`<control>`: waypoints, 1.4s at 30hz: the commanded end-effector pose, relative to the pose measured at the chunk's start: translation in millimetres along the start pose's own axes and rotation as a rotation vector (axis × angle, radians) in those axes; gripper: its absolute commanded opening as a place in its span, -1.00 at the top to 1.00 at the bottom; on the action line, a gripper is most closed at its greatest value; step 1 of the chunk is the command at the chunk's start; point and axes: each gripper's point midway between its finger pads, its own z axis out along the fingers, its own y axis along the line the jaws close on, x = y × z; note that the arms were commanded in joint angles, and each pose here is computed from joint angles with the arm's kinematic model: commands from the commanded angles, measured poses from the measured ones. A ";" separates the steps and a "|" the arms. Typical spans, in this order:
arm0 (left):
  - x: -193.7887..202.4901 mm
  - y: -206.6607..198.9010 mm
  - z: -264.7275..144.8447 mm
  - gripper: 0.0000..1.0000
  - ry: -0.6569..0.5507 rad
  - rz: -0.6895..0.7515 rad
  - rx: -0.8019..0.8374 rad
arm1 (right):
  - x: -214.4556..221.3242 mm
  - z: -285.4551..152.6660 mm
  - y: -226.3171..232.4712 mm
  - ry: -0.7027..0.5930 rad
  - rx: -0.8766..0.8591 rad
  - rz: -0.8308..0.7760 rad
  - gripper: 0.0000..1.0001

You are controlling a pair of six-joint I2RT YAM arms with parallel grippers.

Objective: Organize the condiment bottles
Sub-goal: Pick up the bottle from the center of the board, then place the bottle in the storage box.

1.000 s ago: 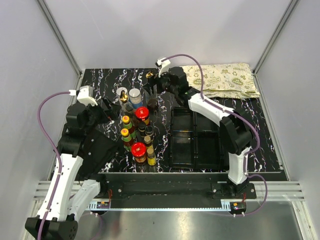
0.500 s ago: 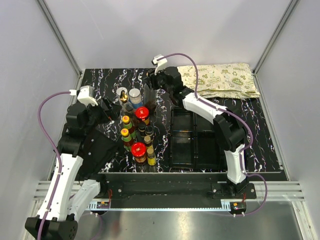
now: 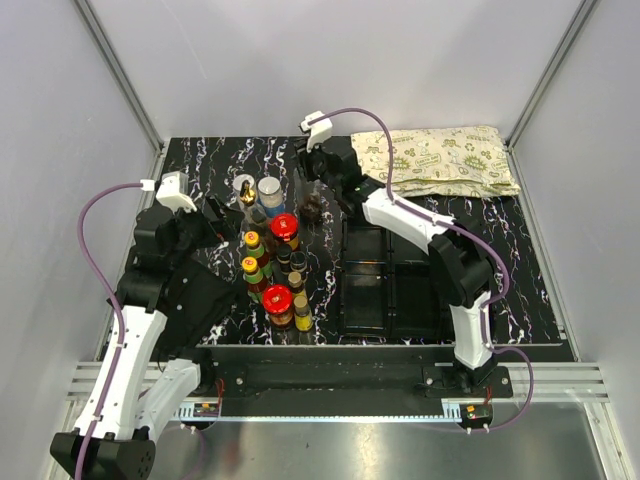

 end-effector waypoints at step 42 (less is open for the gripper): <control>-33.8 64.8 -35.9 -0.98 -0.216 -0.146 -0.397 | -119.7 -338.9 -177.7 -0.138 0.836 0.170 1.00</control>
